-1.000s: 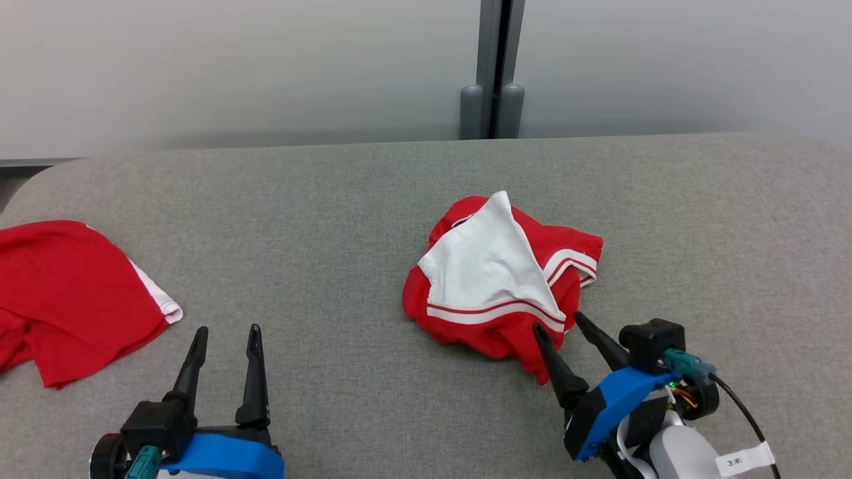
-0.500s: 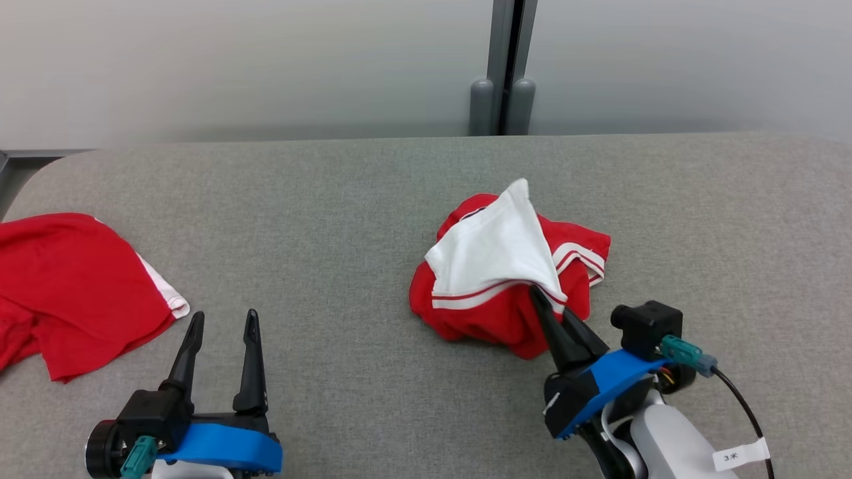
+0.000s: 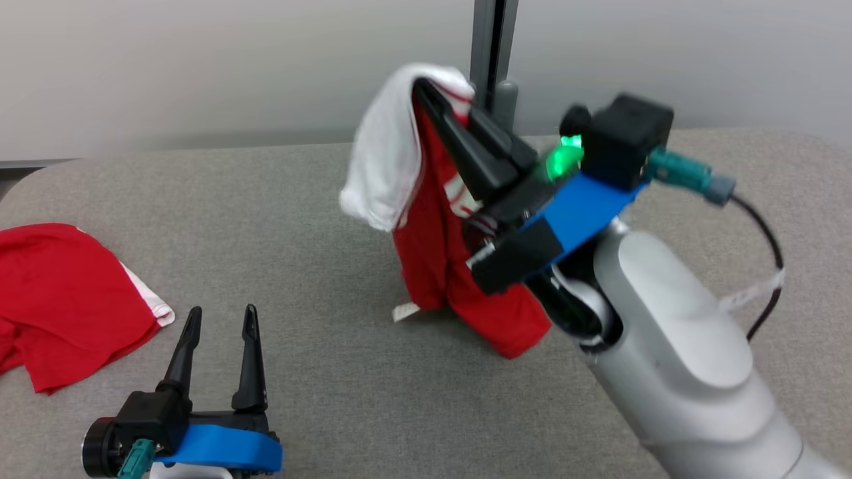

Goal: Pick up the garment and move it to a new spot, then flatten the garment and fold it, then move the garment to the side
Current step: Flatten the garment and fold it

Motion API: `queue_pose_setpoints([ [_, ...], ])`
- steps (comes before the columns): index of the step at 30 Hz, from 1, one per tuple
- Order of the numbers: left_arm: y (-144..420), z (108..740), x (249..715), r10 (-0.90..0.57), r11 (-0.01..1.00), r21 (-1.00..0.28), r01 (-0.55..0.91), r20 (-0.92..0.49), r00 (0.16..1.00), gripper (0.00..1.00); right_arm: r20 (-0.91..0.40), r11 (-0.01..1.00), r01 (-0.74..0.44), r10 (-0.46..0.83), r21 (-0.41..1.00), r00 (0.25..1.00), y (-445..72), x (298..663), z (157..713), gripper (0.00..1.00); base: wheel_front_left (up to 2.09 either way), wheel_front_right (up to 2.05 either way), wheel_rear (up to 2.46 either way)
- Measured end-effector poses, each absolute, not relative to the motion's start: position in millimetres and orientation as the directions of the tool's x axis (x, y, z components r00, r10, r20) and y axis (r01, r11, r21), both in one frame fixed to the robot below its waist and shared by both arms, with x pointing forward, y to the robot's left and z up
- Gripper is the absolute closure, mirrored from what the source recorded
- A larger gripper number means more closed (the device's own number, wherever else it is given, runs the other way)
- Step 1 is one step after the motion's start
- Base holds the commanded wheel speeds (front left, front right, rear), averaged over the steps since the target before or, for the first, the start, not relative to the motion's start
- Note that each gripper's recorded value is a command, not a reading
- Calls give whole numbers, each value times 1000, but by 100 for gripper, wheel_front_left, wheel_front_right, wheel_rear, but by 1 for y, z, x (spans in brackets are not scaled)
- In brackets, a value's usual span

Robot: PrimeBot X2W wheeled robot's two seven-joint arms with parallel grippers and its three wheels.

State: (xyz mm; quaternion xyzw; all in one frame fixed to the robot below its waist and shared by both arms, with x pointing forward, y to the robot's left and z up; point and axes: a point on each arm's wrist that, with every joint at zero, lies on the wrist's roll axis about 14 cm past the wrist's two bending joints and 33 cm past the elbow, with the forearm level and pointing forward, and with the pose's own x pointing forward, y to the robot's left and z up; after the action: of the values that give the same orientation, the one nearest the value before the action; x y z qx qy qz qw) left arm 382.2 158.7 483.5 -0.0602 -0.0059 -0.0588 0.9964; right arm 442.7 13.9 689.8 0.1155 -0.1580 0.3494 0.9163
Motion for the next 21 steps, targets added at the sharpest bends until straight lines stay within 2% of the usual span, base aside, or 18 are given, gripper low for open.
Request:
queue_pose_setpoints([
  [6,156,482,383,-128,985,-115,129,16,992,0,513,664,-748,638,10,574,31,436,768,100,0,0,0],
  [10,153,485,383,-137,984,-109,139,25,990,0,565,683,-729,621,-50,543,26,437,798,100,0,0,0],
  [12,152,487,383,-139,984,-109,141,30,990,0,561,719,-694,594,-49,576,16,447,798,100,0,0,0],
  [15,152,488,384,-140,984,-110,143,34,990,0,529,787,-617,528,-11,664,-9,470,781,100,0,0,0],
  [21,151,486,388,-144,983,-114,146,30,989,0,337,908,-412,365,78,868,-81,516,688,100,0,0,0],
])
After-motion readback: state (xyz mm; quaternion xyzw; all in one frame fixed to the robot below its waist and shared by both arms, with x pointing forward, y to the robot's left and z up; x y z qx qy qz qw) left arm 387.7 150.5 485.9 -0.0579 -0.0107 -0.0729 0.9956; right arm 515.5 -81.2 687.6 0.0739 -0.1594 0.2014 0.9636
